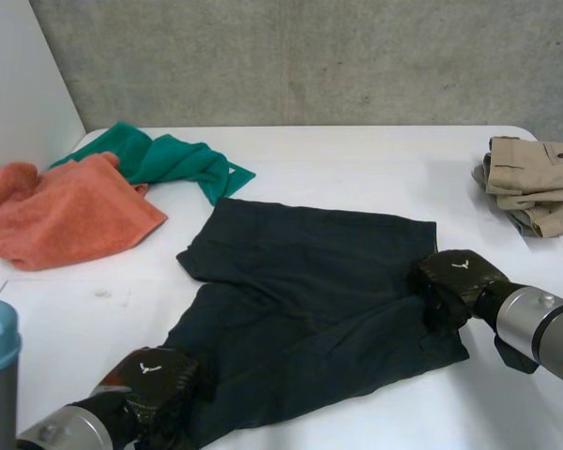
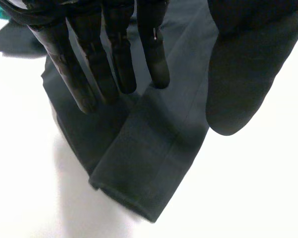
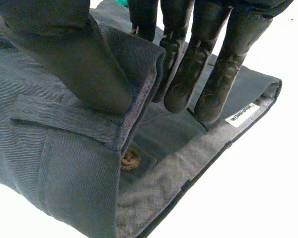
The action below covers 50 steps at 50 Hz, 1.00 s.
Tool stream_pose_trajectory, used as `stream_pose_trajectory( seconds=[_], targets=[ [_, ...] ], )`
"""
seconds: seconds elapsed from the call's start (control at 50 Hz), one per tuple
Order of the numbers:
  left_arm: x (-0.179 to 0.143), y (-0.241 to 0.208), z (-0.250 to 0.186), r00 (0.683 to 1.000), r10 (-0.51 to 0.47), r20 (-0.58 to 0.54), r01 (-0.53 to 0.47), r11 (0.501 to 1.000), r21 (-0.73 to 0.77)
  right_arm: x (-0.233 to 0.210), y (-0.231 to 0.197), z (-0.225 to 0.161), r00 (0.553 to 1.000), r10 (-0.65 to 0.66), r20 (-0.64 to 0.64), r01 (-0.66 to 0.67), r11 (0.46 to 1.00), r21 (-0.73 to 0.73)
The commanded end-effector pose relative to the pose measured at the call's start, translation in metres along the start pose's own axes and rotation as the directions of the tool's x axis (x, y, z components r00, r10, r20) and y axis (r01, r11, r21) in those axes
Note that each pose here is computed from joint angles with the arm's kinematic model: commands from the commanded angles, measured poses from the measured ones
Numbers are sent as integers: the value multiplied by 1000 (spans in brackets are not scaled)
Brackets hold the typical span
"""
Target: Fold the laundry.
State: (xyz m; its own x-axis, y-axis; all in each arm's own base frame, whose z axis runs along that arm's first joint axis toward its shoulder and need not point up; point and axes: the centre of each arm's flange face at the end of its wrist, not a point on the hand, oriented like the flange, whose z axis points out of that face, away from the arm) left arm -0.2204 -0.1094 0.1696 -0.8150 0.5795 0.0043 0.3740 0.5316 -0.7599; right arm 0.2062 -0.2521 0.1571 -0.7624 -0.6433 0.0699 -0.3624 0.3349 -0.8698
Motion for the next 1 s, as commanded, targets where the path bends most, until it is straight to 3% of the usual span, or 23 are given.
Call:
stream_pose_trajectory(
  seconds=[0.02, 0.1, 0.22, 0.32, 0.44, 0.56, 0.6, 0.64, 0.7, 0.76, 0.86, 0.88, 1.0],
  targets=[
    [-1, 7, 15, 998, 44, 51, -42, 999, -26, 1, 4, -1, 1000, -1, -3, 1, 1000, -11],
    [2, 2, 15, 989, 128, 80, -130, 991, 17, -2, 7, -4, 999, -31, 13, 31, 999, -32],
    [6, 8, 12, 941, 317, 117, -317, 948, -20, -21, 11, -38, 963, -247, 108, 261, 953, -152],
    [4, 4, 20, 921, 363, 142, -362, 932, -29, -30, 18, -56, 915, -340, 218, 387, 892, -235],
    [5, -46, 34, 913, 345, 219, -385, 906, 177, -20, 3, -45, 915, -377, 141, 398, 901, -172],
    [3, -109, 73, 873, 361, 328, -471, 797, 378, 2, -21, -20, 921, -391, -1, 390, 918, -73],
    [2, -125, 83, 857, 374, 354, -503, 759, 414, 8, -29, -4, 912, -408, -50, 406, 913, -39],
    [0, -147, 111, 827, 405, 389, -556, 690, 464, 9, -34, 6, 901, -425, -82, 426, 905, -13],
    [-5, -161, 142, 808, 429, 403, -586, 653, 480, 12, -45, 32, 870, -463, -167, 472, 882, 15],
    [-4, -149, 161, 808, 472, 353, -588, 682, 435, 13, -43, 43, 863, -468, -189, 476, 880, -7],
    [0, -133, 151, 836, 479, 267, -548, 750, 371, 11, -31, 48, 871, -460, -174, 461, 887, -40],
    [1, -126, 135, 863, 448, 232, -504, 792, 345, 12, -29, 47, 873, -457, -172, 456, 889, -44],
    [1, -107, 80, 959, 246, 138, -276, 917, 287, 7, -19, 43, 888, -440, -136, 438, 898, -47]
  ],
)
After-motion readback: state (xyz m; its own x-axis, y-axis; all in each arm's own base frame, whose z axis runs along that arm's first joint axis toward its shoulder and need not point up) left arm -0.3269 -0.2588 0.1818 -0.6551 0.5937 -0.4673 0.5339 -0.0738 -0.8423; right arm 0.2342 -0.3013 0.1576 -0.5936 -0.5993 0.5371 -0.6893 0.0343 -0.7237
